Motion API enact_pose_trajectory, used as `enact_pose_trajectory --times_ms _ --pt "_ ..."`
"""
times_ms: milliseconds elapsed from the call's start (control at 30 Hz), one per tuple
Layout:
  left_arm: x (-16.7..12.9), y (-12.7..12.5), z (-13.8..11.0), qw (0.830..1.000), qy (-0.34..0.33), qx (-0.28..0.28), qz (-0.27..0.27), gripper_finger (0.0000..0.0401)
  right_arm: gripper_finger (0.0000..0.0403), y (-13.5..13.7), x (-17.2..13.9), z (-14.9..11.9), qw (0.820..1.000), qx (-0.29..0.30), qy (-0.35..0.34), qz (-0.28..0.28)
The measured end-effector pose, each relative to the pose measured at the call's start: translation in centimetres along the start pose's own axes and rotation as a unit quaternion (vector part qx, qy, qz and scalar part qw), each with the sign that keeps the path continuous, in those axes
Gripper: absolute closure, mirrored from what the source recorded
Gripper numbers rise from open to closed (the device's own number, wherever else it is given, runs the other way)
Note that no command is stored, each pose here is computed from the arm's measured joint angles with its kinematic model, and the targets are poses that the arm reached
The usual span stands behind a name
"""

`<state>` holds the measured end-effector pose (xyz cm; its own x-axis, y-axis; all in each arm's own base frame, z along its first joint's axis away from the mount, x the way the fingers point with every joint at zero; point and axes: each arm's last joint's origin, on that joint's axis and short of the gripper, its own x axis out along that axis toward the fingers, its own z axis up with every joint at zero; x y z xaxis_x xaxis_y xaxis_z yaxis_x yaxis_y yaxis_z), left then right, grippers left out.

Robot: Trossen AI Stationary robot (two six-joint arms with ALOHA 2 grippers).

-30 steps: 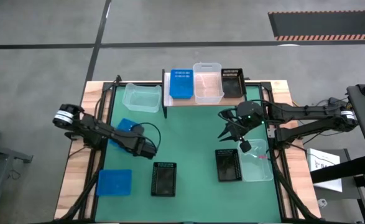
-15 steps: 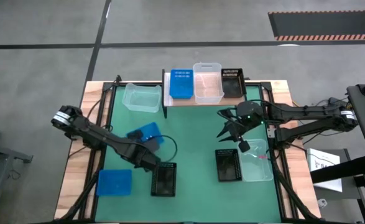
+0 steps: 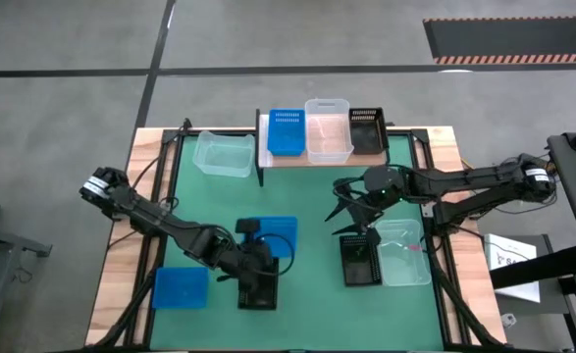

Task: Stack baskets on shelf by color
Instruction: Stack the top blue bin on the blue bin on the shelf

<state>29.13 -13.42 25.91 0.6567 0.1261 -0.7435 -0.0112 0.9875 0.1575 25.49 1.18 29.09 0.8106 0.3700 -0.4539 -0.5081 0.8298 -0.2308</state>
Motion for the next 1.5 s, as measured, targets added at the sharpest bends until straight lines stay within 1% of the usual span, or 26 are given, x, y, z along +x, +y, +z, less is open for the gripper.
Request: enact_pose_trajectory --times_ms 67,200,300,433,500,600,767,900,1067,1500 --pt "0.0 -0.1 0.3 1.000 -0.014 0.005 -0.004 0.0401 0.0227 -0.2 0.5 0.3 1.000 -0.008 -0.005 0.001" --pt "0.2 0.1 0.2 1.000 -0.016 0.007 0.007 0.0401 0.0228 -0.9 1.4 1.0 1.000 -0.025 -0.006 0.002" --pt "0.3 0.2 0.0 1.000 -0.017 0.008 0.024 0.0401 0.0229 -1.4 2.2 1.4 0.999 -0.041 -0.011 0.019" --pt "0.3 0.2 0.0 0.999 -0.018 0.008 0.026 0.0401 0.0227 -2.3 3.4 2.4 0.998 -0.057 -0.015 0.031" --pt "0.3 0.2 0.1 0.999 -0.024 0.005 0.031 0.0401 0.0227 -2.7 3.9 2.9 0.998 -0.059 -0.007 0.037" --pt "0.5 0.3 -0.1 0.998 -0.033 0.005 0.052 0.0401 0.0227 -3.3 4.8 3.3 0.997 -0.055 0.014 0.061" --pt "0.6 0.2 -0.1 0.998 -0.034 0.004 0.051 0.0401 0.0225 -3.7 6.2 3.2 0.990 -0.054 0.059 0.115" --pt "0.5 0.1 -0.2 0.998 -0.035 0.005 0.049 0.0401 0.0225 -4.0 7.2 3.0 0.987 -0.046 0.080 0.129" --pt "0.5 0.1 -0.2 0.998 -0.036 0.005 0.049 0.0401 0.0225 -4.2 7.7 2.9 0.986 -0.052 0.084 0.133" --pt "0.5 0.1 -0.1 0.998 -0.037 0.003 0.048 0.0401 0.0225 -4.2 7.6 3.0 0.986 -0.052 0.084 0.133"
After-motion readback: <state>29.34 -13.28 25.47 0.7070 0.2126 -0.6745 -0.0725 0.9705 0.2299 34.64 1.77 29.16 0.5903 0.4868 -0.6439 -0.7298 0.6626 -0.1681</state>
